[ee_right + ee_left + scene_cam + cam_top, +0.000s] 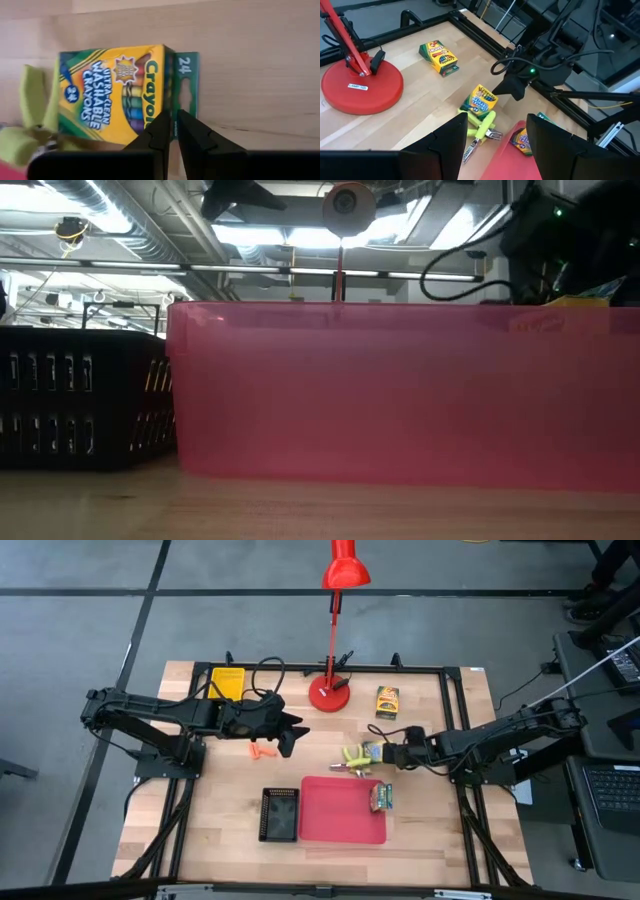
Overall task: Pick & Place School Supplies
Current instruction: Put the bottom yellow crayon box into the red bin
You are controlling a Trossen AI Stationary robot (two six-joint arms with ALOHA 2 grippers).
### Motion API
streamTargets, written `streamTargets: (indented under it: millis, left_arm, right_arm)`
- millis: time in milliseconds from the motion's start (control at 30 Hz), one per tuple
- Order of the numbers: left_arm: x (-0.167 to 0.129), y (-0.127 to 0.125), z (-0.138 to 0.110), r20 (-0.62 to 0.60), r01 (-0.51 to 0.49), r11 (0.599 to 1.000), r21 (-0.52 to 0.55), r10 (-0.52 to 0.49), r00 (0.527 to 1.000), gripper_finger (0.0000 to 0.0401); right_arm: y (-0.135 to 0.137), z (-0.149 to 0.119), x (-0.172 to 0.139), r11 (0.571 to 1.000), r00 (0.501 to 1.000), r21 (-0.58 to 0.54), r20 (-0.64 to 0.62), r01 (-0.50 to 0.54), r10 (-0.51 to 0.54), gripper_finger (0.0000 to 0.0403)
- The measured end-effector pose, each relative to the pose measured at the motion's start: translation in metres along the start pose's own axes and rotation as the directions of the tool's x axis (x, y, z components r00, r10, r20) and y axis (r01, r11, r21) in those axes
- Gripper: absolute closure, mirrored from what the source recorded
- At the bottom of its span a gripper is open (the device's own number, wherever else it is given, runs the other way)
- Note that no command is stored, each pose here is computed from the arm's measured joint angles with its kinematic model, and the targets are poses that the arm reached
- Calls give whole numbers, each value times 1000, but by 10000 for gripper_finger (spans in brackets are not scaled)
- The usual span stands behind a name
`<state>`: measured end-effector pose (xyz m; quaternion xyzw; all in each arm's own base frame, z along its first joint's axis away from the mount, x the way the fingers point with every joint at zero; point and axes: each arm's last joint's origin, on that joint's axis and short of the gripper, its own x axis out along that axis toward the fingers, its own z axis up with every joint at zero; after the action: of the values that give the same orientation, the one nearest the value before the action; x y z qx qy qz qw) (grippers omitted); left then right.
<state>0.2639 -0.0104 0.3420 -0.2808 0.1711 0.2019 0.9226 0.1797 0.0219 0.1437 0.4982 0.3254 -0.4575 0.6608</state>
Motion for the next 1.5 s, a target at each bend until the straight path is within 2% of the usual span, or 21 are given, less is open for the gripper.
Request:
streamTargets:
  millis: [400, 633, 967, 1267, 1500]
  left_arm:
    - [0, 0, 0, -9, 8, 1000, -2, -8, 1000, 201]
    - [15, 0, -10, -72, -13, 1000, 0, 13, 997, 201]
    - [67, 15, -30, -237, -81, 996, -24, 73, 969, 201]
    - [117, 28, -41, -293, -18, 1000, -20, 12, 956, 201]
    - [132, 31, -46, -310, 11, 999, -34, -21, 950, 201]
  right_arm:
    - [14, 0, -1, 991, 991, 1, 22, -134, 134, 364]
    - [22, 0, -2, 977, 977, -3, 21, -214, 214, 364]
    - [33, 1, -6, 945, 943, 8, 57, -328, 327, 364]
    - [38, 1, -7, 928, 927, 16, 59, -371, 370, 364]
    - [43, 5, -9, 910, 909, 19, 71, -413, 411, 364]
